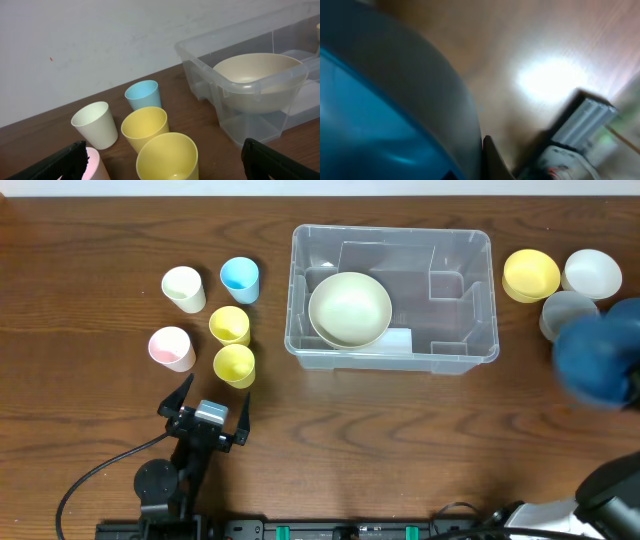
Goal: Pack container
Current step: 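Grasp the rim of the teal bowl with the right gripper, then carry the teal bowl over the bin and set it in the cream bowl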
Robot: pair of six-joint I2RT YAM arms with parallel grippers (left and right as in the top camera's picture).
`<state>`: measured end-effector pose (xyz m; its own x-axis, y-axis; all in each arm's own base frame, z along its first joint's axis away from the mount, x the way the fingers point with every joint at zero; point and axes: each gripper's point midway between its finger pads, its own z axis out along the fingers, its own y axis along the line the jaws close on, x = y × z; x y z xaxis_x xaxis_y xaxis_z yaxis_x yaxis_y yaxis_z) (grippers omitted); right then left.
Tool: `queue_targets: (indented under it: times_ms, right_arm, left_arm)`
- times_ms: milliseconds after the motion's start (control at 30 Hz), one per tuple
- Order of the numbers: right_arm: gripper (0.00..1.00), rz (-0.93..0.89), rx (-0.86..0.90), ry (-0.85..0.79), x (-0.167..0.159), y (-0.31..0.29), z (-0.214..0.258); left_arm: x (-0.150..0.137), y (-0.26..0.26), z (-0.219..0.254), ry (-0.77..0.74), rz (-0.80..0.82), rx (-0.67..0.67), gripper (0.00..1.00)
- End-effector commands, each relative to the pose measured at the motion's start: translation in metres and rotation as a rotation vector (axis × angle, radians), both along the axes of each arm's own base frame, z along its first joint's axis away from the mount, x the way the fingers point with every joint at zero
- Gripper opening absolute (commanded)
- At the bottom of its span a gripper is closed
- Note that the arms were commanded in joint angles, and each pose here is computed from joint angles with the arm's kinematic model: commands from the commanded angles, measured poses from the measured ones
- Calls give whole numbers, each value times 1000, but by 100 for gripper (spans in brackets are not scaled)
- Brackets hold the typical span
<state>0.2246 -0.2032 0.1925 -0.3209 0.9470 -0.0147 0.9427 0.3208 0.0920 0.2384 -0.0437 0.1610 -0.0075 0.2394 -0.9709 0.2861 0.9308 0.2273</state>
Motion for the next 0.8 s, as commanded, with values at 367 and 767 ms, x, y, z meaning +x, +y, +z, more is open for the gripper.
queue_targets:
  times_ms: [367, 767]
  right_arm:
    - [1, 564, -95, -869, 92, 189, 222]
    - [1, 903, -63, -570, 163, 330, 113]
  left_arm:
    - [0, 0, -16, 42, -3, 13, 98]
    - [0, 0, -16, 42, -3, 13, 98]
